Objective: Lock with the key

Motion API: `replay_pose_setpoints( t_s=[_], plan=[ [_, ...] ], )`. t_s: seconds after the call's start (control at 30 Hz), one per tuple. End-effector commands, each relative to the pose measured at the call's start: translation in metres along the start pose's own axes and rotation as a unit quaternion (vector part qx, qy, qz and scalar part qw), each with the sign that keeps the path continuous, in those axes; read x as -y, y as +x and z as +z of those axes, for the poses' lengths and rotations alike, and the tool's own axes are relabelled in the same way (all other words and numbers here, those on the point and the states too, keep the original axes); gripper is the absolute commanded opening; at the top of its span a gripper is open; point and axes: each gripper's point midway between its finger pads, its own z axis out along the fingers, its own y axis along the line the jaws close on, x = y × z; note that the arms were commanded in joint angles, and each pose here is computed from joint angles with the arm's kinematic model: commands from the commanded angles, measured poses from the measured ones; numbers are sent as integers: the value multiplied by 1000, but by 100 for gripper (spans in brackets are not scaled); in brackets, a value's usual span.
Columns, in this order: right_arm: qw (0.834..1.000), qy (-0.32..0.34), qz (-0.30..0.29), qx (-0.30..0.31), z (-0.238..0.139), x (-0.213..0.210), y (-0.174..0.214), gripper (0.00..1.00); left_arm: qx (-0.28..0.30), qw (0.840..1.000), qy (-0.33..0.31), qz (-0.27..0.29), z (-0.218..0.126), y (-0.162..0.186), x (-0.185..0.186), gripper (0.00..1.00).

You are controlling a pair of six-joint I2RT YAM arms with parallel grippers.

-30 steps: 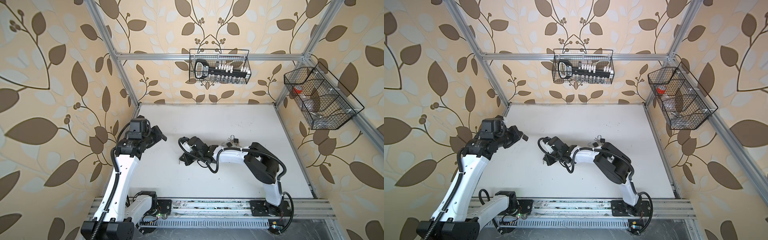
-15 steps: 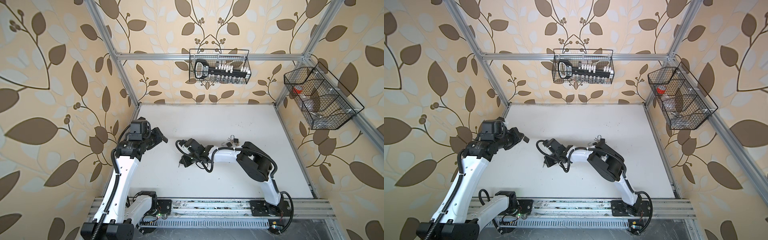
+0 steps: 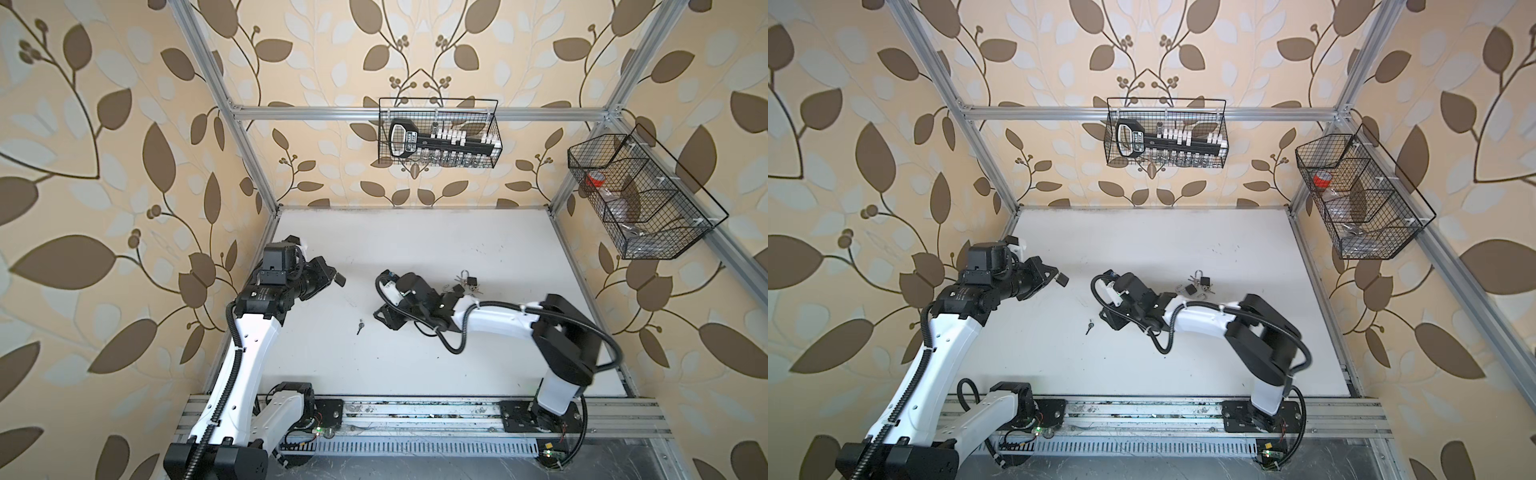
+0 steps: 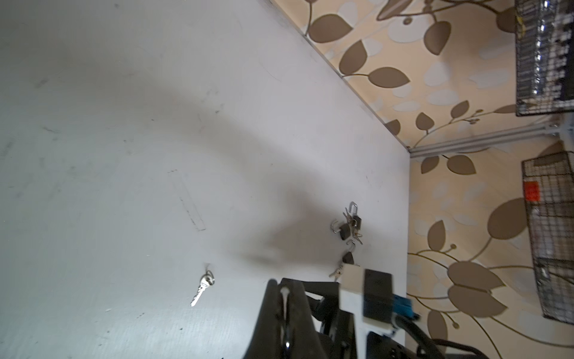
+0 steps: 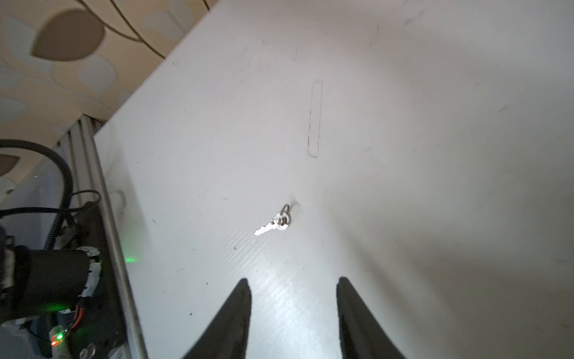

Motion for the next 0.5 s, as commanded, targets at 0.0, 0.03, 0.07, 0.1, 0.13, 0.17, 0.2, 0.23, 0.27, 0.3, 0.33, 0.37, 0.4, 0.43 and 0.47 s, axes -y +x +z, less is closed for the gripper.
replay_pose_setpoints(
  t_s=[0.0, 0.03, 0.07, 0.1, 0.13, 0.17, 0.2, 0.23, 0.27, 0.3, 0.33, 0.37, 0.4, 0.43, 0.47],
  plan=[
    [992, 41, -72, 92, -44, 10, -26, 62, 1, 991, 132, 33, -5, -5, 52, 0],
    [989, 48, -84, 113, -58, 11, -30, 67, -2, 988, 146, 43, -5, -2, 60, 0],
    [985, 56, -96, 135, -72, 13, -34, 71, -7, 986, 157, 56, -4, 3, 69, 0],
    [981, 64, -106, 152, -82, 15, -38, 75, -12, 984, 166, 69, -2, 9, 77, 0],
    [976, 69, -121, 170, -94, 15, -42, 77, -19, 980, 179, 85, -1, 17, 88, 0],
    [971, 72, -136, 183, -103, 15, -45, 77, -26, 975, 195, 104, -1, 26, 99, 0],
    [968, 74, -146, 190, -109, 14, -47, 78, -32, 971, 208, 118, 0, 34, 108, 0],
    [964, 78, -162, 198, -117, 13, -50, 78, -37, 966, 219, 134, 0, 44, 118, 0],
    [959, 81, -177, 204, -124, 12, -54, 78, -42, 961, 229, 149, 0, 52, 126, 0],
    [956, 80, -188, 210, -131, 9, -57, 78, -44, 958, 235, 157, 0, 58, 131, 0],
    [952, 81, -198, 218, -138, 7, -60, 79, -45, 954, 245, 166, -1, 63, 137, 0],
    [948, 82, -205, 229, -145, 5, -65, 78, -45, 951, 253, 173, -1, 68, 141, 0],
    [945, 84, -207, 237, -151, 5, -69, 78, -43, 949, 258, 178, -2, 71, 144, 0],
    [943, 87, -207, 244, -155, 4, -72, 77, -43, 947, 262, 183, -1, 75, 146, 0],
    [943, 90, -206, 245, -156, 5, -75, 76, -42, 945, 265, 187, -1, 77, 148, 0]
  ],
)
